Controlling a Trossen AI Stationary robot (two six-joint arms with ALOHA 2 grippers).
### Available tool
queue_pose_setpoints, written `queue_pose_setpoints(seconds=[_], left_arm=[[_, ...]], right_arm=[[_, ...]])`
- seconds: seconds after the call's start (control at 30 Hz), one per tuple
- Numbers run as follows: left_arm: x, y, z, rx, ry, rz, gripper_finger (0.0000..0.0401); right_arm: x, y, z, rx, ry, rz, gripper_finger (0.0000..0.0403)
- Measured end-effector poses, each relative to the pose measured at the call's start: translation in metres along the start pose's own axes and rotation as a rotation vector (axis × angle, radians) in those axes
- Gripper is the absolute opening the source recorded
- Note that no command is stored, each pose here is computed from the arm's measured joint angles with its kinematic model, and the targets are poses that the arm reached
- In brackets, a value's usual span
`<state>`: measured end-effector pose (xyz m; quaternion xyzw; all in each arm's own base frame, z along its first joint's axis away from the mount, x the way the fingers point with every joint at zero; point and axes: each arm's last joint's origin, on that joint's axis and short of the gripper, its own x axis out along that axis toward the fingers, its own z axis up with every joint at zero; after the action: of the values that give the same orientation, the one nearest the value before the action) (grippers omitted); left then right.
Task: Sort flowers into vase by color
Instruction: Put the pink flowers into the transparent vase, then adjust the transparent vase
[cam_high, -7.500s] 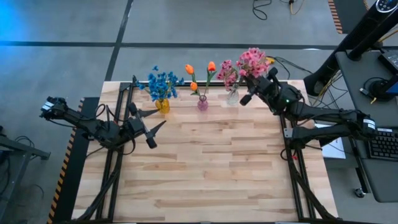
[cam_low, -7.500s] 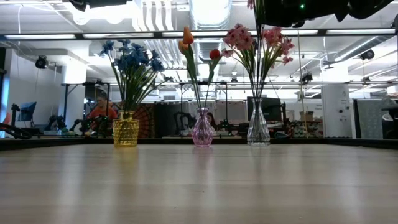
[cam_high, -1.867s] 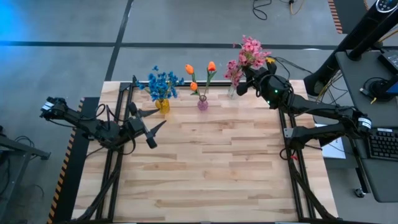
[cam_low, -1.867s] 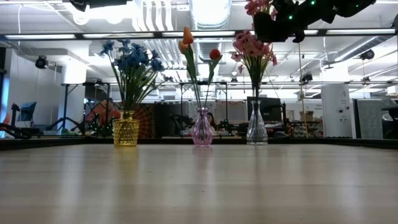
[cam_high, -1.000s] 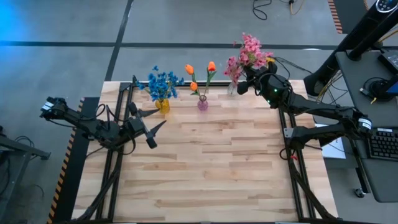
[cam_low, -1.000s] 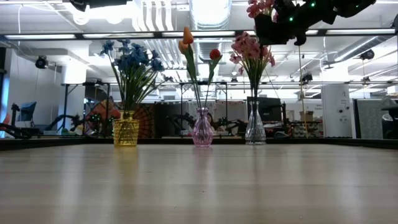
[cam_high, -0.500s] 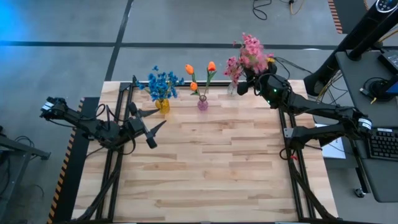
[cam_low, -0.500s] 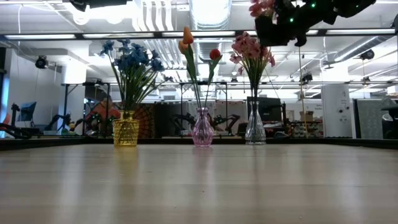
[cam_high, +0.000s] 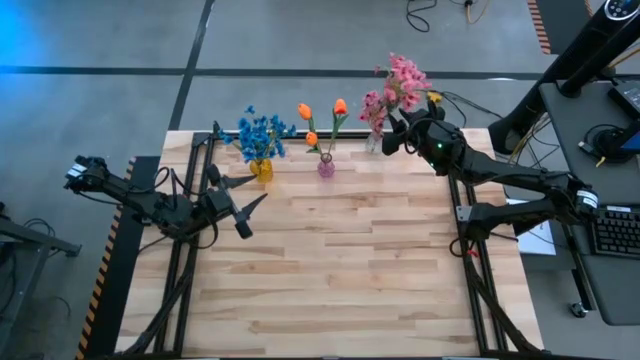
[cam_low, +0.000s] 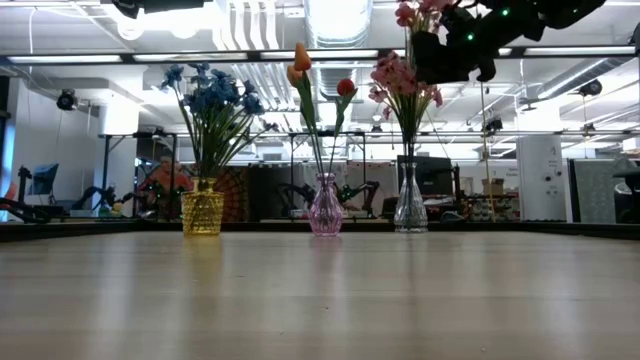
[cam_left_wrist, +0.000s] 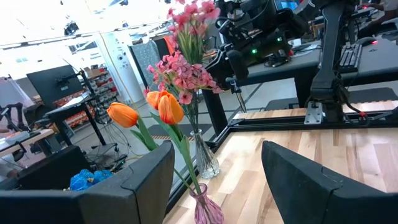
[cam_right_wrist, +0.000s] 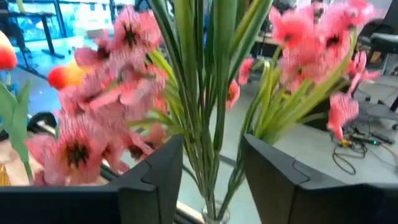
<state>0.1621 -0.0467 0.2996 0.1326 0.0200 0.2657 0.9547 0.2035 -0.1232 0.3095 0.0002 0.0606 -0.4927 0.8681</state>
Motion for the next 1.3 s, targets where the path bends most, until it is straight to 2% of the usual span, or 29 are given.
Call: queue_pose_setpoints(seconds=[0.27,0.53,0.73,0.93,1.03,1.13,1.3], left_arm=[[0.000,0.000,0.000,0.000,0.000,0.000,0.0224],[0.000,0.000,0.000,0.000,0.000,0.000,0.0224],[0.000,0.000,0.000,0.000,0.000,0.000,0.0224],[0.000,0.000,0.000,0.000,0.000,0.000,0.0224],[0.000,0.000,0.000,0.000,0.000,0.000,0.0224],[0.000,0.000,0.000,0.009,0.000,0.000,0.0224],[0.000,0.000,0.000,0.013,0.000,0.000,0.0224]], right_arm=[[-0.005,-0.003,-0.003,0.003,0.057,-0.001,0.0195],[-0.013,-0.008,-0.014,0.018,0.184,-0.003,0.0192],[-0.002,-0.001,-0.035,0.012,0.325,-0.003,0.0199],[0.013,0.005,-0.051,0.094,0.394,-0.018,0.0251],[0.018,0.009,-0.061,0.051,0.420,-0.001,0.0277],[0.022,0.016,-0.076,0.001,0.419,0.079,0.0296],[0.021,0.018,-0.109,0.014,0.341,0.093,0.0310]])
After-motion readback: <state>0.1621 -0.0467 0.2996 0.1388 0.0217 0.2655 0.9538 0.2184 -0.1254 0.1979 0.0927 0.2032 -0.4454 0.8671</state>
